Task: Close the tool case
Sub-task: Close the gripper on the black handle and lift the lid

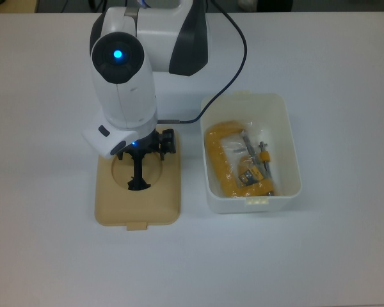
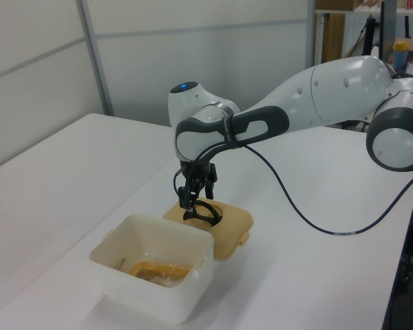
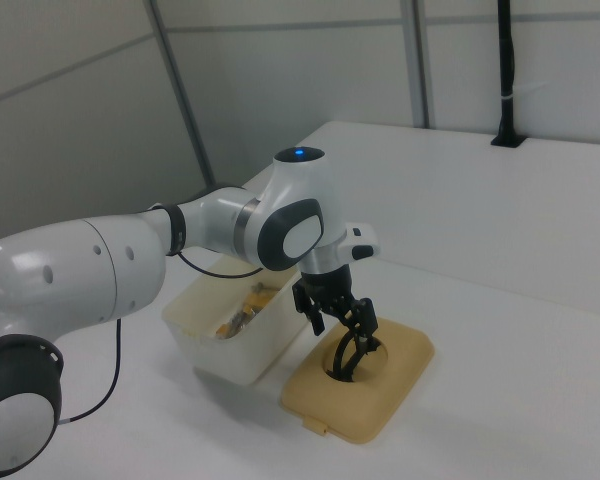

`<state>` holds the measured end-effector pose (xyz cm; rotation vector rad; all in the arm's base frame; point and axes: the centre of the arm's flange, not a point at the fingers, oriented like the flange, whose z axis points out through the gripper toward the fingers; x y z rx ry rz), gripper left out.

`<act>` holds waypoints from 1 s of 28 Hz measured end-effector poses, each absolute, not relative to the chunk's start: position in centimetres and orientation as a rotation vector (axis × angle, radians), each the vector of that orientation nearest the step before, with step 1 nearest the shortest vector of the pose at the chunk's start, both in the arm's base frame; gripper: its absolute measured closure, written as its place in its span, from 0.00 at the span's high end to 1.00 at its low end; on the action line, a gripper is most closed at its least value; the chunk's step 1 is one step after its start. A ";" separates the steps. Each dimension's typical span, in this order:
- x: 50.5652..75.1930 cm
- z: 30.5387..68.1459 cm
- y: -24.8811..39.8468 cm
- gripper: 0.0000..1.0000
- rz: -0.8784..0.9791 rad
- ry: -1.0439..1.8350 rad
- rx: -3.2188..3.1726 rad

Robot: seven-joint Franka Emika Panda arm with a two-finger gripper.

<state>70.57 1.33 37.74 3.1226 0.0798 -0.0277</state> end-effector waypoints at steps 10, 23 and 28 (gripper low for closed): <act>70.6 37.7 1.0 0.57 -0.027 0.074 3.119; 70.7 38.0 0.6 0.11 -0.017 0.063 3.118; 70.8 40.0 -0.4 0.11 0.029 0.041 3.115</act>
